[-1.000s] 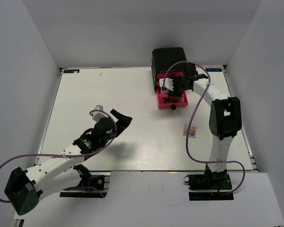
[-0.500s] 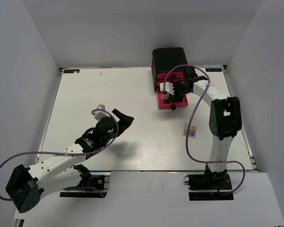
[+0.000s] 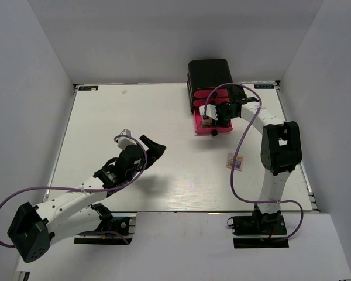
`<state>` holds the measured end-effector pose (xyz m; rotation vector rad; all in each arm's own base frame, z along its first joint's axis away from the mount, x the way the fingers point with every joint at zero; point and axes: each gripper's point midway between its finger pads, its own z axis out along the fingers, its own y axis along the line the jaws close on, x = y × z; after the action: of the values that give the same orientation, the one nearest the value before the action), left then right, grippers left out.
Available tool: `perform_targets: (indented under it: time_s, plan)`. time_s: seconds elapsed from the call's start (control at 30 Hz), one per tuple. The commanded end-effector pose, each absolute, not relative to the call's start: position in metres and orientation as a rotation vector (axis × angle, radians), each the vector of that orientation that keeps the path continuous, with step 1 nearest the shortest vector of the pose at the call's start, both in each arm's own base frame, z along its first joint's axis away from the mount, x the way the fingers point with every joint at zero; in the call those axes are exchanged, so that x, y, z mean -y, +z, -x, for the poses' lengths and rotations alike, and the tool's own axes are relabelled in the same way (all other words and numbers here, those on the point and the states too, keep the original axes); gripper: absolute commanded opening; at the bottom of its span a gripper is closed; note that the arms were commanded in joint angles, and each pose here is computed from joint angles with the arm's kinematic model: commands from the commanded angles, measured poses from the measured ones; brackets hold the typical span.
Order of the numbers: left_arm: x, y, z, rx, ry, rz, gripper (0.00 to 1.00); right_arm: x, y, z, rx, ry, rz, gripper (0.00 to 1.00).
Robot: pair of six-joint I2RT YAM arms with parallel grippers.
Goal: Organize the makeup
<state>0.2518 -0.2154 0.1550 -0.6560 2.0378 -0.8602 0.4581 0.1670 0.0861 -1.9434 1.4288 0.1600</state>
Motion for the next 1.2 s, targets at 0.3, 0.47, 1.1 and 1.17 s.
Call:
perform_targets:
  time_s: [0.3, 0.47, 1.1, 1.17]
  plan:
    - [0.219, 0.170, -0.254, -2.003, -0.898, 0.640, 0.98, -0.172, 0.119, -0.471, -1.303, 0.086, 1.947, 0.81]
    - [0.219, 0.170, -0.254, -2.002, -0.900, 0.640, 0.98, -0.174, 0.152, -0.469, -1.346, 0.085, 1.791, 0.79]
    - [0.227, 0.165, -0.252, -2.014, -0.946, 0.619, 0.98, -0.104, 0.095, -0.273, -2.069, 0.549, 1.484, 0.89]
    - [0.227, 0.165, -0.251, -2.013, -0.951, 0.616, 0.98, -0.101, 0.084, -0.267, -2.094, 0.555, 1.508, 0.89]
